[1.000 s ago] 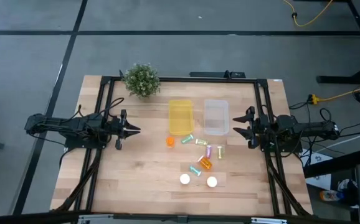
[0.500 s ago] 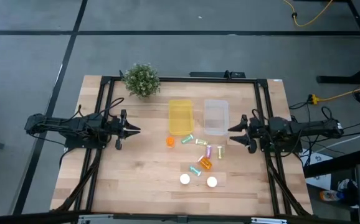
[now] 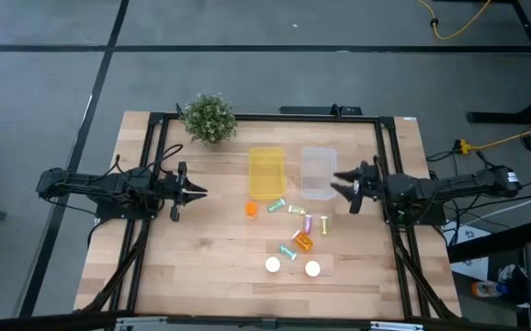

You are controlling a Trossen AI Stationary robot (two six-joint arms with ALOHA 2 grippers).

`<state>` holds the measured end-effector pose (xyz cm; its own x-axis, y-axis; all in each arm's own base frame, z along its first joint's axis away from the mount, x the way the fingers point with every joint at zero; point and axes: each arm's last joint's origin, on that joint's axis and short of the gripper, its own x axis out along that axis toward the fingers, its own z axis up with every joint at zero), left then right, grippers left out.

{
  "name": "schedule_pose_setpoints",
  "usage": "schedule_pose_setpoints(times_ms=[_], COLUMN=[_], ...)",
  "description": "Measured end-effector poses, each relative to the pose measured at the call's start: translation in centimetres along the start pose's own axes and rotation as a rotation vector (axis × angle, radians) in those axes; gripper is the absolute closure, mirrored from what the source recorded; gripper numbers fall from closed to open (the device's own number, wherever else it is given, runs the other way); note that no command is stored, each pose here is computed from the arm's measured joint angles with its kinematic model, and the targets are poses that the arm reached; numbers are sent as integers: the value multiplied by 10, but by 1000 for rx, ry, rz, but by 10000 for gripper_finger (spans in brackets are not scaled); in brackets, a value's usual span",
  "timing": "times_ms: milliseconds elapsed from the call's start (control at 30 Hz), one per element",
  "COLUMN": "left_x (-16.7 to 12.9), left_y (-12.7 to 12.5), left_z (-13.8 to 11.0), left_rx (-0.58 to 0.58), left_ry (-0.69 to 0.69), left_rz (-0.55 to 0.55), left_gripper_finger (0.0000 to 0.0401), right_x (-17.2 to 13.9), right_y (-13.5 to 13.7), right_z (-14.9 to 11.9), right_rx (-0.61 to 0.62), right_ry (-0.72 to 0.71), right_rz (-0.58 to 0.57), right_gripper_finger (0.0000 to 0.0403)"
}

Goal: Pick and place medicine bottles into bin by pill shape (circle, oval)
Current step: Put the large orange pill bottle into the transparent bin

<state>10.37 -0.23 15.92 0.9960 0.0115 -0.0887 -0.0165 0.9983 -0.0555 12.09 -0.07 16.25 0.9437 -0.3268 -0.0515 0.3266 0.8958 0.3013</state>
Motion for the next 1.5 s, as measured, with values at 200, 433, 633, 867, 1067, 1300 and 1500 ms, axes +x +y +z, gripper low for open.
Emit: schedule_pose_setpoints(times_ms=[200, 433, 633, 867, 1067, 1300, 1500], left_x=[0, 0, 0, 0, 0, 0, 0], left_y=[0, 0, 0, 0, 0, 0, 1], left_z=[0, 0, 0, 0, 0, 0, 0], left_rx=[0, 0, 0, 0, 0, 0, 42], left_ry=[0, 0, 0, 0, 0, 0, -3], left_rz=[0, 0, 0, 0, 0, 0, 21], left_gripper_finger=[351, 351, 351, 351, 351, 351, 351], right_x=[0, 0, 0, 0, 0, 0, 0], right_y=[5, 5, 4, 4, 5, 5, 4], right_z=[16, 16, 12, 9, 9, 9, 9], right_rx=[-51, -53, -71, -86, -89, -93, -167], right_ry=[-159, -159, -123, -83, -78, -79, -89], right_rz=[36, 36, 26, 55, 76, 76, 41], right_gripper_finger=[189, 189, 189, 189, 189, 189, 189])
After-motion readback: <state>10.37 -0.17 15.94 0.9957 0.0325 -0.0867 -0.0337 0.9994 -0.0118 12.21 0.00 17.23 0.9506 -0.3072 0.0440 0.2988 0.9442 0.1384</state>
